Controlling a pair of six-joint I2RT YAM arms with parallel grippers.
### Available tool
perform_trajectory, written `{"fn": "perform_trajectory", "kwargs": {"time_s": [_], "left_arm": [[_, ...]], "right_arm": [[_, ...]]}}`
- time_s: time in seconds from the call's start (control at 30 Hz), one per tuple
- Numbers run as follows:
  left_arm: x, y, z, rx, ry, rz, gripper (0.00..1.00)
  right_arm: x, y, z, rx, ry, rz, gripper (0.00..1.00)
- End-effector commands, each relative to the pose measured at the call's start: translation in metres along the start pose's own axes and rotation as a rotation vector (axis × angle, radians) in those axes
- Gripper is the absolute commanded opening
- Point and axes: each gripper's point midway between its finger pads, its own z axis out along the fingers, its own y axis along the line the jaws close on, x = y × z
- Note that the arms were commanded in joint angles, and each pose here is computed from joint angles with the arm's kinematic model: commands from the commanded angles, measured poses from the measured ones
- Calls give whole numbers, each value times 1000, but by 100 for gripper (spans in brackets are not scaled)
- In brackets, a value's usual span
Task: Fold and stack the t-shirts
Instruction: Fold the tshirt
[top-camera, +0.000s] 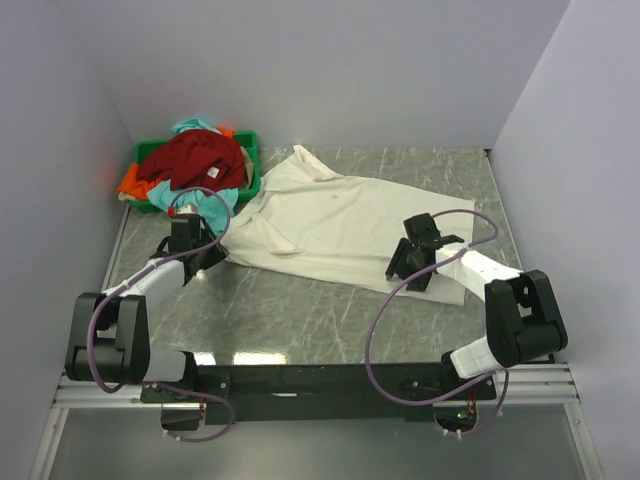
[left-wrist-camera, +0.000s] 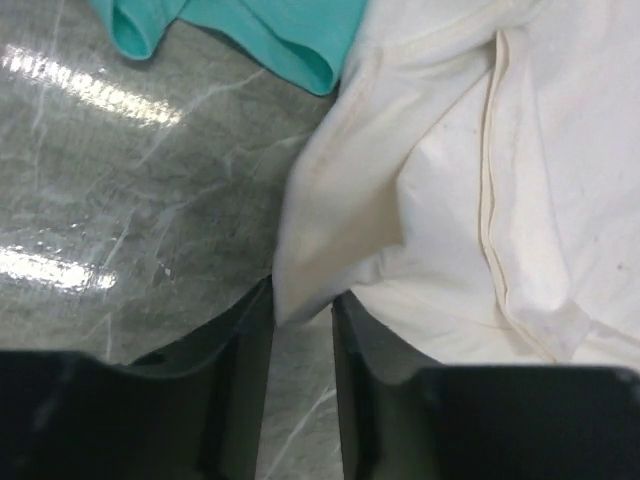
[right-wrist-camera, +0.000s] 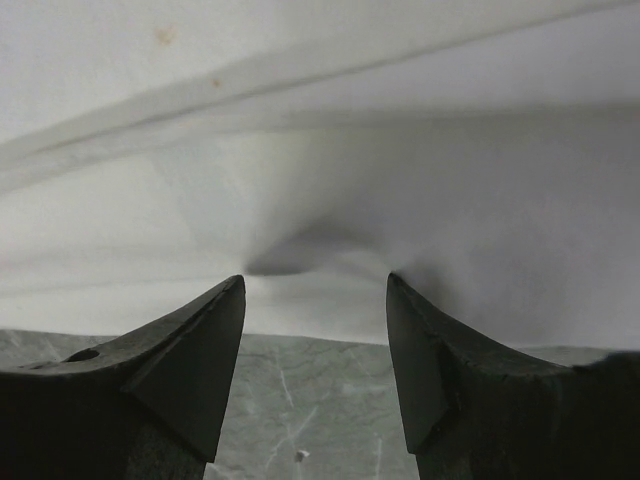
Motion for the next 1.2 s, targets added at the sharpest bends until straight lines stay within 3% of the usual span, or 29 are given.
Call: {"fn": "perform_trajectory", "kwargs": {"time_s": [0.0, 0.03, 0.07, 0.17, 0.4, 0.57, 0.8, 0.87, 1.17], "left_arm": [[-7, 9, 0, -58, -21, -15, 37], [-9, 14, -2, -85, -30, -14, 46], [-11, 15, -3, -96, -39, -16, 61], [-19, 20, -10, -130, -79, -21, 73], [-29, -27, -38, -4, -165, 14, 70], [-6, -91, -46, 208, -109, 58, 68], [32, -120, -10, 227, 39, 111, 68], [30, -137, -6, 284, 34, 107, 68], [38, -154, 17, 269, 67, 123, 67]], "right_arm": [[8, -17, -13, 70, 7, -28, 65], [4, -14, -21, 75, -10, -39, 65], [-1, -9, -29, 61, -35, -47, 65], [-15, 15, -56, 1, -92, -98, 65], [-31, 75, -103, -154, -191, -200, 65], [-30, 90, -100, -223, -197, -201, 65], [-19, 87, -86, -233, -165, -215, 65], [-18, 84, -86, -228, -170, -216, 65], [-17, 83, -86, -239, -175, -234, 65]]}}
